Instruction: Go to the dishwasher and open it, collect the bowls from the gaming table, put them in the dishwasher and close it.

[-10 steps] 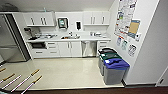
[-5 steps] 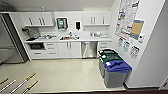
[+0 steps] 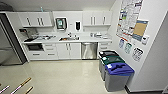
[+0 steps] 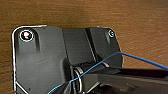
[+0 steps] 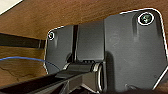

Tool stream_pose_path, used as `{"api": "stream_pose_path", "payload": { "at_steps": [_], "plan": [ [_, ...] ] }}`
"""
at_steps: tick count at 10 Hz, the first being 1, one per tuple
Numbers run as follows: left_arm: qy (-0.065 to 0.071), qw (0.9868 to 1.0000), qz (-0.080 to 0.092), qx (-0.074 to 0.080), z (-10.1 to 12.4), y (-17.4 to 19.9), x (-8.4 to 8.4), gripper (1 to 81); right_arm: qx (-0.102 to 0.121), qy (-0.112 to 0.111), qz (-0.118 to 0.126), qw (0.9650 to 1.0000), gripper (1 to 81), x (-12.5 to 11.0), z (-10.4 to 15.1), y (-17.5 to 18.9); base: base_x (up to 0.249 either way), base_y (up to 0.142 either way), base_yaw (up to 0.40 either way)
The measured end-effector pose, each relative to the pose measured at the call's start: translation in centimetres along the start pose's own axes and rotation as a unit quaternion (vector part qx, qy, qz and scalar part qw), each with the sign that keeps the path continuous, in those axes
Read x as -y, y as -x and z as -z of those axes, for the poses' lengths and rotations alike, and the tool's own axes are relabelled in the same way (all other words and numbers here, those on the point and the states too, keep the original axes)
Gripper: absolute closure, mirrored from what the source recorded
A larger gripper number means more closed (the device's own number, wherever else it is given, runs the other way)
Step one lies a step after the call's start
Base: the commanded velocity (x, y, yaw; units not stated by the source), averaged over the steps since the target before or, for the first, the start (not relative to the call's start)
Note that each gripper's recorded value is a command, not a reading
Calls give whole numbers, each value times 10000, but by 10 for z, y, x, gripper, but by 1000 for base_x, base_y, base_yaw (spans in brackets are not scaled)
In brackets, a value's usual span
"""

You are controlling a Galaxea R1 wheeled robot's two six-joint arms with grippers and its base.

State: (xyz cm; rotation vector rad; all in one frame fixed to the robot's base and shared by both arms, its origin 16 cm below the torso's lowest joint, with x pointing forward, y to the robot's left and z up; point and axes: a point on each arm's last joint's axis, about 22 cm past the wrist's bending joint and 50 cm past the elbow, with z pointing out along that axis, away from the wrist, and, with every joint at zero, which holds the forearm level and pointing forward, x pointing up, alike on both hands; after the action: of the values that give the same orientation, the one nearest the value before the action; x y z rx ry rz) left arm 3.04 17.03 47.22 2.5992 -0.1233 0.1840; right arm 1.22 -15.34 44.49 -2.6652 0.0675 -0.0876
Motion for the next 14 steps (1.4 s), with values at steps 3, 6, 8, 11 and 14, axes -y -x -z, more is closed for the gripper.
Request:
{"api": "stream_pose_path", "payload": {
  "at_steps": [3, 6, 8, 11, 14],
  "plan": [
    [-26, 10000, -1, 0, 2, 0, 4, 10, 4, 9, 3, 10000, 10, -1, 0, 0, 175, 0, 0],
    [-9, 10000, -4, -13, 1, -2, 1, 10, -7, 2, 11, 10000, 10, 0, -1, -2, 184, 0, 0],
    [-9, 10000, 7, 8, 1, 2, 1, 10, -9, 11, 18, 10000, 10, -1, 0, -2, 184, 0, 0],
    [-13, 10000, 1, -40, 1, -2, 1, 10, -9, 3, 17, 10000, 10, 0, -1, -2, 184, 0, 0],
    [-4, 10000, 8, -75, 0, -3, 0, 10, -6, 44, 23, 10000, 10, -4, 1, -2, 184, 0, 0]
  ]
}}
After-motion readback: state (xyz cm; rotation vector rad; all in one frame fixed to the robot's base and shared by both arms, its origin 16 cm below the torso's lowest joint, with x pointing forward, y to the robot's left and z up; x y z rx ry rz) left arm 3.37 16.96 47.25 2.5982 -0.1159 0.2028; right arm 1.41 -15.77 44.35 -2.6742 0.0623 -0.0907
